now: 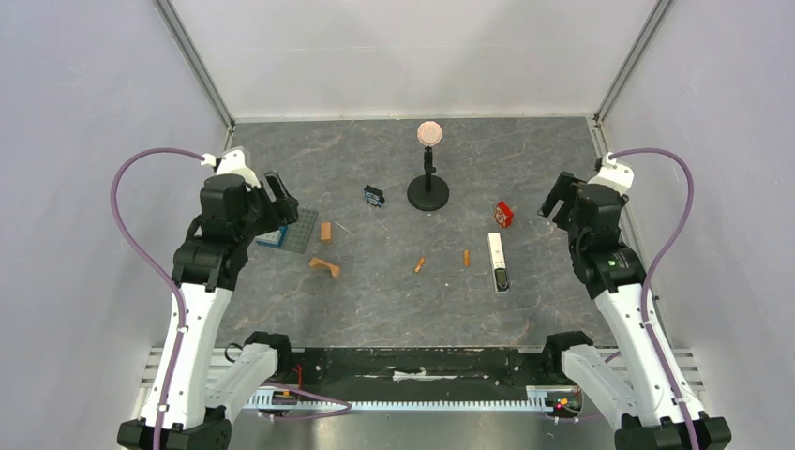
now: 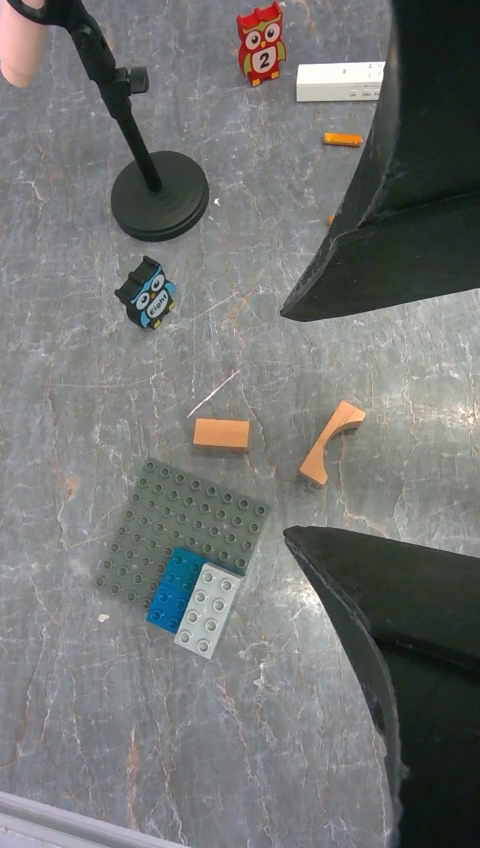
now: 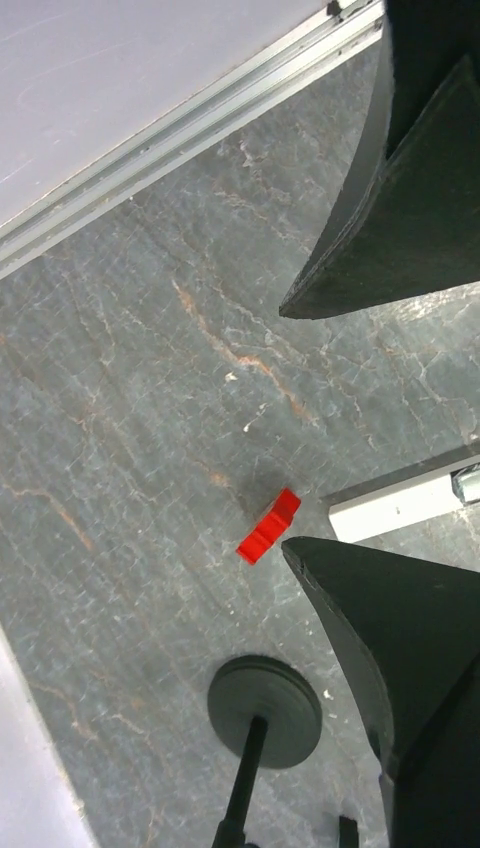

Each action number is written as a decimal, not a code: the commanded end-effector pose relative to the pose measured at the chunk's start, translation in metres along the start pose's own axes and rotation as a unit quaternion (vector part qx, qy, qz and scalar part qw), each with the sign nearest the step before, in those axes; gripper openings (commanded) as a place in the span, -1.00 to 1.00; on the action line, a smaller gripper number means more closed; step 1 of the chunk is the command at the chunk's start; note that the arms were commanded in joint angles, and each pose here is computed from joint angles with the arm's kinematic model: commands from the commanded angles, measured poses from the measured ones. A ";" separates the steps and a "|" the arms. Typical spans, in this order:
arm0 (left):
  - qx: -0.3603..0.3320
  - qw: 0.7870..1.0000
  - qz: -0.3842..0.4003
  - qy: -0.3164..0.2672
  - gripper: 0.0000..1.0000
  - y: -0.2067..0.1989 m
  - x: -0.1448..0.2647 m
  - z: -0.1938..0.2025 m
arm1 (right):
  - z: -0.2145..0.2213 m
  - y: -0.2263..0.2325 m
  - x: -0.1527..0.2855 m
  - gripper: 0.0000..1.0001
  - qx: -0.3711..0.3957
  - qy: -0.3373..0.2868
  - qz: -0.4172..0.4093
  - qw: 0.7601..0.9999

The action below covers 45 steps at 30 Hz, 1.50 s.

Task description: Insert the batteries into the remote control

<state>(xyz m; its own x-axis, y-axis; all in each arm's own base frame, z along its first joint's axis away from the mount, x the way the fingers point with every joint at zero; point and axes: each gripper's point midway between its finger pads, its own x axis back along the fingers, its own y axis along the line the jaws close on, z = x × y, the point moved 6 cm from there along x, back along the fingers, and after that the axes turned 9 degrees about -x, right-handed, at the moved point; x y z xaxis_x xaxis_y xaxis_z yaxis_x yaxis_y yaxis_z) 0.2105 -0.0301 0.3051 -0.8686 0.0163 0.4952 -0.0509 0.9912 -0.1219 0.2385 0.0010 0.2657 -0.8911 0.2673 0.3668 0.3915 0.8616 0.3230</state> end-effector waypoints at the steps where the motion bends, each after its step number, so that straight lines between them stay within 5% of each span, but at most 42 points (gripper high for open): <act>1: 0.019 1.000 0.002 -0.016 0.63 -0.001 -0.002 -0.003 | 0.005 -0.004 0.001 0.68 0.018 0.014 0.003 1.000; 10: 0.009 0.994 0.107 -0.025 0.69 -0.021 -0.001 0.017 | 0.063 0.005 0.007 0.55 0.028 0.132 -0.108 0.985; 19: 0.079 0.954 0.290 0.015 0.57 -0.061 -0.011 0.054 | 0.126 0.003 0.015 0.47 0.007 0.206 -0.126 0.970; 30: 0.110 0.954 0.275 0.034 0.51 -0.058 -0.021 0.073 | 0.182 0.012 0.010 0.46 0.097 0.246 -0.064 0.962; 45: 0.003 0.979 0.202 0.005 0.52 -0.037 -0.014 0.057 | 0.214 0.000 0.006 0.09 0.168 0.313 -0.062 0.933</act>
<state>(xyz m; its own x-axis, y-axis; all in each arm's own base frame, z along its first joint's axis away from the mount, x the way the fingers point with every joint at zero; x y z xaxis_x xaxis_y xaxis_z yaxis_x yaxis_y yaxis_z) 0.1926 -0.0817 0.2356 -0.7805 0.4396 0.4445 0.2482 0.8705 -0.4250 0.1831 0.0941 0.0816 -0.5694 -0.0419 0.8210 0.1444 0.9781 0.1501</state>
